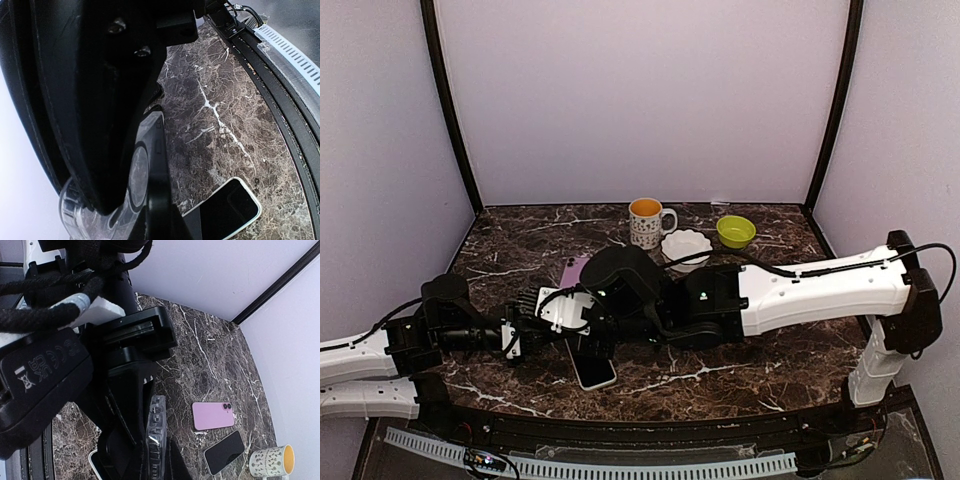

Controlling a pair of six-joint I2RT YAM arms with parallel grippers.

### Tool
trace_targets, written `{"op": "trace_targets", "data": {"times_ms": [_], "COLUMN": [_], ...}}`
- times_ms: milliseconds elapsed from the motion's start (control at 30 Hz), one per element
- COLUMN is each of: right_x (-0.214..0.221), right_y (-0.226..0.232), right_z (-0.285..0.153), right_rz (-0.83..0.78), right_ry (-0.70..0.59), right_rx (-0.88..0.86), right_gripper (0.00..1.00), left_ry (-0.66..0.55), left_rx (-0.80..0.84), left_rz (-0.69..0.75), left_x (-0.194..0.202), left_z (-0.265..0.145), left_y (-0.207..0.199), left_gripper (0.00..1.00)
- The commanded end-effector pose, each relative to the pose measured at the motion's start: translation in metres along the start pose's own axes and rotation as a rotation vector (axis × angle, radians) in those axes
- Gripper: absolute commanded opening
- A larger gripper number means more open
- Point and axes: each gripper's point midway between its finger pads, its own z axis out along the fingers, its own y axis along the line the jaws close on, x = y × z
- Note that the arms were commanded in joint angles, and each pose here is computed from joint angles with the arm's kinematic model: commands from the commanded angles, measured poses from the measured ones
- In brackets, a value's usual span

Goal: Take the phone out of the phone case
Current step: Remove the phone case from the phone.

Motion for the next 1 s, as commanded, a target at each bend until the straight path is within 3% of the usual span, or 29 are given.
{"op": "trace_targets", "data": {"times_ms": [0, 967], "right_x": [-0.012, 0.047], "right_y": [0.005, 0.013], "right_z": [0.0, -0.002], "right_rz": [0.015, 0.012], "right_ry": [-0.029, 0.122], "right_rx": [0.003, 0.032], "right_gripper": [0.0, 0.0], "left_ry": [-0.08, -0.013], "left_rx": [-0.113, -0.249], "left_rz": [0.043, 0.053], "left_x": [-0.026, -0.018], "left_z": [-0.006, -0.014], "left_y": [0.031, 0.056], "left_gripper": [0.0, 0.0]}}
